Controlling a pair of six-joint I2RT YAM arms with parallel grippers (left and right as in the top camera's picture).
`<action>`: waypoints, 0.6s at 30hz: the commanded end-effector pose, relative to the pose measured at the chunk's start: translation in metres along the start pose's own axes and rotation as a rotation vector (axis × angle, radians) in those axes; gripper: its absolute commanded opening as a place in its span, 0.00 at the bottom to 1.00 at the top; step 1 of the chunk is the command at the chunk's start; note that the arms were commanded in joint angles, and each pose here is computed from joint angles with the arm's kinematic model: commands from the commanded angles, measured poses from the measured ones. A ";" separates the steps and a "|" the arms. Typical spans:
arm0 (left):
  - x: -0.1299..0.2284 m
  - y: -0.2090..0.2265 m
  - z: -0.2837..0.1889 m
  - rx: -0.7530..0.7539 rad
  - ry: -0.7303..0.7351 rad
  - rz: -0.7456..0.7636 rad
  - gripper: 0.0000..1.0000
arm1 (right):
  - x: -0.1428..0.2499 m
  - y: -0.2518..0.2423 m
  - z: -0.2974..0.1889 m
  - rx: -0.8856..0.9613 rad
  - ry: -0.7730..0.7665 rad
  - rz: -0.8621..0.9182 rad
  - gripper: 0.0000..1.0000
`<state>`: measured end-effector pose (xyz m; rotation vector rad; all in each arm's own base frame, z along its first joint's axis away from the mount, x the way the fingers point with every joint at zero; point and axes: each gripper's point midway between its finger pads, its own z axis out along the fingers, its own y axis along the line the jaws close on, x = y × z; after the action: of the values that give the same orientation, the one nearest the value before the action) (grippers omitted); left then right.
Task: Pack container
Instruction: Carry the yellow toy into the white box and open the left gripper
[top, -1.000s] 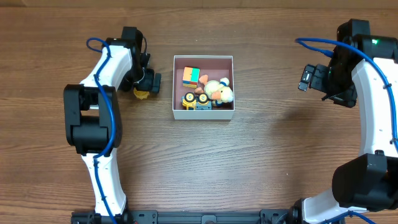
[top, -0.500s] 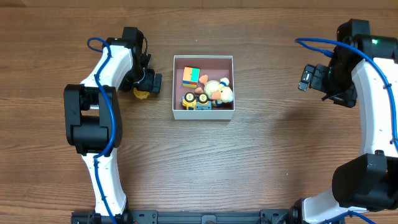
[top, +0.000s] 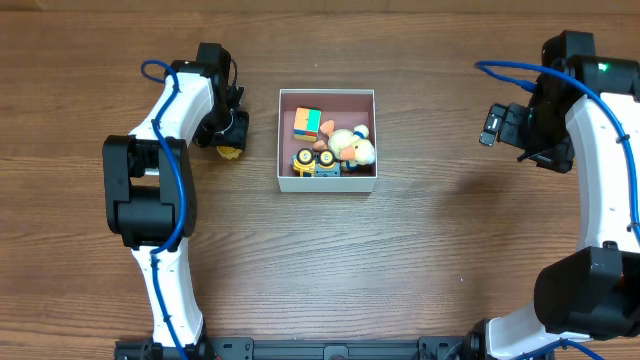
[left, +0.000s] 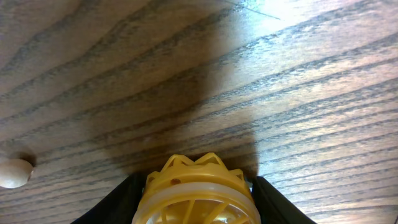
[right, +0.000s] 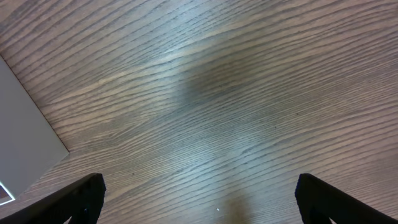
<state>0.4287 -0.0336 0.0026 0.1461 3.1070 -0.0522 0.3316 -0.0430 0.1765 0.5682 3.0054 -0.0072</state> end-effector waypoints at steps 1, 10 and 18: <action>-0.003 -0.002 0.005 0.012 0.005 0.002 0.46 | -0.002 -0.001 -0.006 -0.003 -0.022 0.008 1.00; -0.018 -0.004 -0.036 0.013 -0.016 0.004 0.47 | -0.002 -0.001 -0.006 -0.003 -0.022 0.008 1.00; -0.044 -0.035 -0.118 0.151 -0.121 0.028 0.48 | -0.002 -0.001 -0.006 -0.003 -0.022 0.008 1.00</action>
<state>0.4528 -0.0436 0.0876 0.1484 3.0610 -0.1258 0.3318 -0.0430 0.1765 0.5686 3.0045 -0.0071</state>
